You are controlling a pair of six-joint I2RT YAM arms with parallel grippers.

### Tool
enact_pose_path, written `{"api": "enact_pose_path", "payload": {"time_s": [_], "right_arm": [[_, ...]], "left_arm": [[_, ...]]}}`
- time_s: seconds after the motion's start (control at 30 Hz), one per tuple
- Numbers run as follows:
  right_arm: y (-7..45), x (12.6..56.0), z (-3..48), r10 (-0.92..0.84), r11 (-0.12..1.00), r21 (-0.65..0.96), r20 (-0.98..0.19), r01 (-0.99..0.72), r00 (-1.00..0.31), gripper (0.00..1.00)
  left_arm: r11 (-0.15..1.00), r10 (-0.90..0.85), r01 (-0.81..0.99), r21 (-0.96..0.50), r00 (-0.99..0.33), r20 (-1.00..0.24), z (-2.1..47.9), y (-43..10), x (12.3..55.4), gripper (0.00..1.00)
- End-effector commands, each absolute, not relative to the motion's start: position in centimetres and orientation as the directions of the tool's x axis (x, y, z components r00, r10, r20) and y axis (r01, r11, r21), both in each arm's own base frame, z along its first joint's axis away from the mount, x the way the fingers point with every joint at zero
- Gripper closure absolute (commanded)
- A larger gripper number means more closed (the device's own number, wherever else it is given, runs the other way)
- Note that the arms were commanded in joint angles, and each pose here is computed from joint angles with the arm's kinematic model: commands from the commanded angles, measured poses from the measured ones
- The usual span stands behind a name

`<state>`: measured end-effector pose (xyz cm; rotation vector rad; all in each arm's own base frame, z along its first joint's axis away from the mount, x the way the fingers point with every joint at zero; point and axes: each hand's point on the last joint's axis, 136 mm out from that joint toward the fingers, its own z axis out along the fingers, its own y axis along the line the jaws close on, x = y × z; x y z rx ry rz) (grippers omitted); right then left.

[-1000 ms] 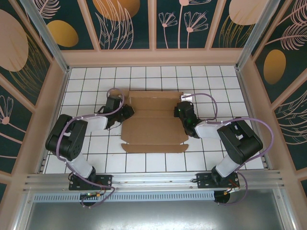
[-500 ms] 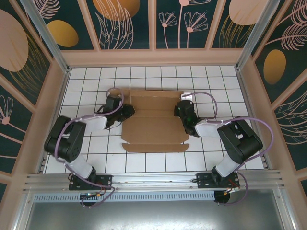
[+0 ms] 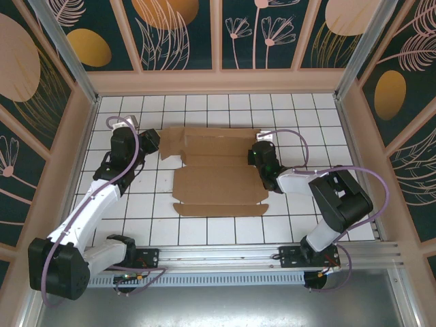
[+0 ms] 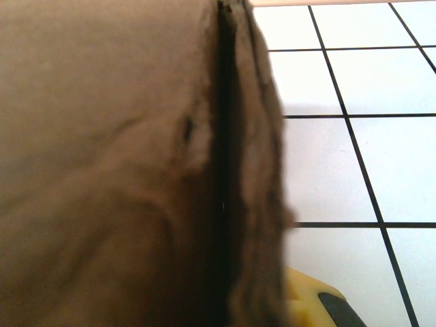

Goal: Fold the paper box

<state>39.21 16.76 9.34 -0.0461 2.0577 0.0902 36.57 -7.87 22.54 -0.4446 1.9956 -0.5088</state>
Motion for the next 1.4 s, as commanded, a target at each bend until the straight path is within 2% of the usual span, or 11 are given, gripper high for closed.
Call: {"api": "enact_pose_path", "payload": {"time_s": [0.0, 0.07, 0.27, 0.33, 0.4, 0.73, 0.83, 1.0, 1.07, 1.23, 1.37], "right_arm": [[15.5, 37.1, 4.6, -0.081, 0.995, -0.033, -0.787, -0.090, -0.611, 1.00], [15.6, 37.0, 4.5, -0.081, 0.995, -0.031, -0.787, -0.092, -0.612, 1.00], [15.7, 36.9, 4.3, -0.082, 0.995, -0.027, -0.784, -0.099, -0.616, 1.00], [15.7, 36.9, 4.4, -0.082, 0.995, -0.025, -0.784, -0.100, -0.615, 1.00], [15.8, 37.0, 4.4, -0.082, 0.994, -0.023, -0.785, -0.103, -0.614, 1.00], [16.1, 37.1, 4.5, -0.077, 0.994, -0.012, -0.788, -0.109, -0.611, 1.00], [16.1, 37.2, 4.5, -0.074, 0.994, -0.009, -0.788, -0.108, -0.612, 1.00], [16.2, 37.1, 4.4, -0.065, 0.994, 0.000, -0.785, -0.106, -0.616, 1.00], [16.3, 37.1, 4.3, -0.064, 0.994, 0.003, -0.785, -0.107, -0.617, 1.00], [16.5, 37.1, 4.2, -0.062, 0.994, 0.008, -0.782, -0.110, -0.620, 1.00], [16.7, 37.1, 4.1, -0.069, 0.993, 0.008, -0.780, -0.119, -0.622, 1.00]], "left_arm": [[0.905, -0.422, -0.175, -0.388, -0.483, -0.767, 20.1, -5.6, 36.7, 0.63], [0.916, -0.398, -0.190, -0.352, -0.520, -0.756, 18.4, -5.2, 37.0, 0.58], [0.917, -0.322, 0.017, -0.400, -0.562, -0.762, 18.6, -8.6, 37.7, 0.35], [0.913, -0.286, 0.088, -0.398, -0.557, -0.780, 19.2, -9.5, 37.7, 0.14], [0.922, -0.259, 0.104, -0.372, -0.548, -0.795, 19.2, -9.5, 38.0, 0.10], [0.928, -0.195, 0.127, -0.350, -0.635, -0.747, 14.7, -10.7, 40.4, 0.23], [0.926, -0.195, 0.127, -0.355, -0.644, -0.740, 14.1, -10.8, 40.4, 0.36], [0.932, -0.216, 0.091, -0.351, -0.639, -0.738, 13.5, -10.2, 40.0, 0.68], [0.926, -0.228, 0.089, -0.368, -0.646, -0.728, 13.4, -10.5, 39.9, 0.74], [0.902, -0.276, 0.075, -0.426, -0.659, -0.700, 13.2, -11.6, 39.9, 0.71], [0.868, -0.284, 0.125, -0.480, -0.669, -0.687, 13.6, -14.4, 39.8, 0.50]]}}
